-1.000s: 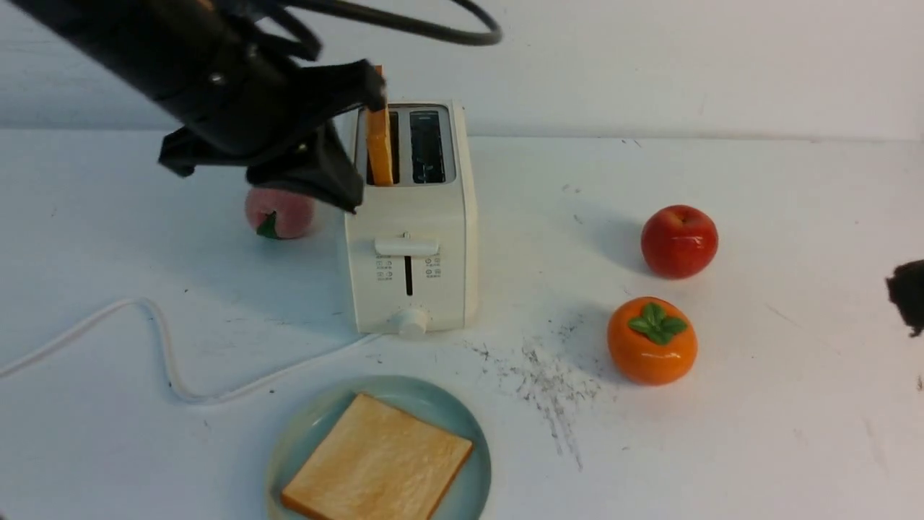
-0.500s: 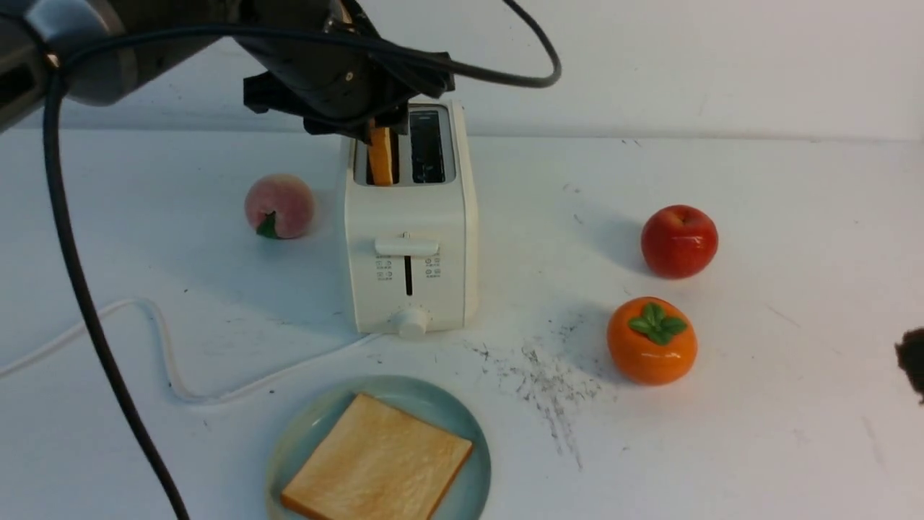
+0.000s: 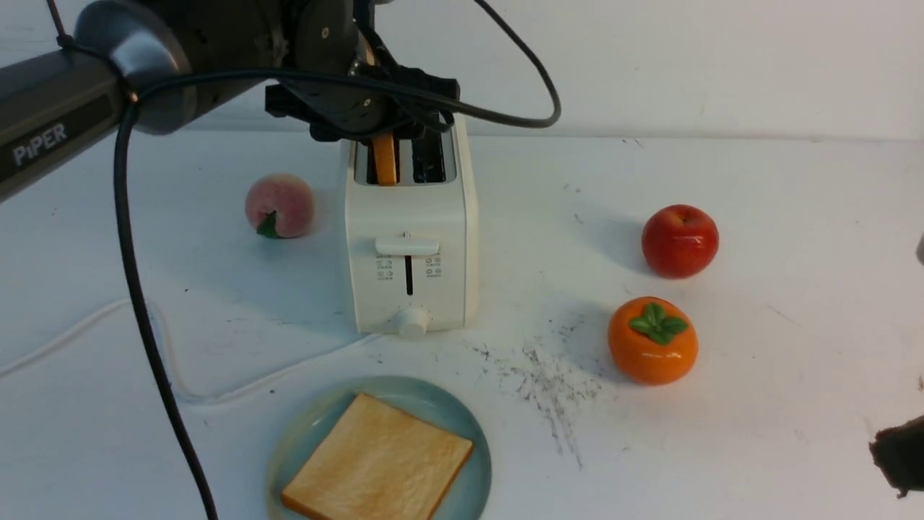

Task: Take toasted bread from bread machine on white table place on plate.
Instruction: 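Reach for a toast slice standing in the toaster with the left gripper, then place the slice of bread on the plate with the left gripper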

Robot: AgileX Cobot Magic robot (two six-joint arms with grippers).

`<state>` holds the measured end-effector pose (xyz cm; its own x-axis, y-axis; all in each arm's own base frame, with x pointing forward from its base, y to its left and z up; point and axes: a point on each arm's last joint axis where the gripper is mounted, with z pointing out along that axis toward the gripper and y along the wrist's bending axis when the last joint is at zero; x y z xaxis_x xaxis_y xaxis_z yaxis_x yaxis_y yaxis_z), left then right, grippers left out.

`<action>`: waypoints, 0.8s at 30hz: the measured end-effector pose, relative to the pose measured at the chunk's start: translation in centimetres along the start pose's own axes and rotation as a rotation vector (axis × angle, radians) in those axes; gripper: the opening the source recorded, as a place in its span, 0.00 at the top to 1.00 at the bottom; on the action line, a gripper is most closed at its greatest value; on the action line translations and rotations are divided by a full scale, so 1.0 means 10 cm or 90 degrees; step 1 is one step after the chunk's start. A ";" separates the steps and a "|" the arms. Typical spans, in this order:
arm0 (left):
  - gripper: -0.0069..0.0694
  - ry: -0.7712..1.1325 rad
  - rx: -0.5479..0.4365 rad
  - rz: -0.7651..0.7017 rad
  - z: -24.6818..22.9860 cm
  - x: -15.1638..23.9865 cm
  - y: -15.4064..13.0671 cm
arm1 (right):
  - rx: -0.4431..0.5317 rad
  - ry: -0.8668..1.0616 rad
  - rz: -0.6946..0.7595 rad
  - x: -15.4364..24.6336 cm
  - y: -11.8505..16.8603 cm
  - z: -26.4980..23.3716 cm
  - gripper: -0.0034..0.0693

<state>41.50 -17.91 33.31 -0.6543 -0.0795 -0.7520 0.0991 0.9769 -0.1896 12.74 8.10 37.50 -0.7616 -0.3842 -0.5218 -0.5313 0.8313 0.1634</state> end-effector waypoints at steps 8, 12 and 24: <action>0.50 0.013 -0.024 0.005 0.25 0.10 0.03 | -0.008 -0.016 0.003 -0.02 0.01 0.00 0.95; 0.79 -0.003 -0.026 -0.009 0.24 0.08 0.03 | -0.012 -0.025 0.005 -0.04 0.02 0.00 0.95; 0.78 -0.134 0.038 -0.064 -1.60 -0.44 0.09 | -0.021 -0.034 0.008 -0.05 0.03 0.00 0.94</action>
<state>32.44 -13.46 46.54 -0.4927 -0.2224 -0.8413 0.0897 0.9486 -0.3034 12.96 8.53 37.79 -0.7482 -0.3505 -0.5633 -0.5337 0.8224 0.1971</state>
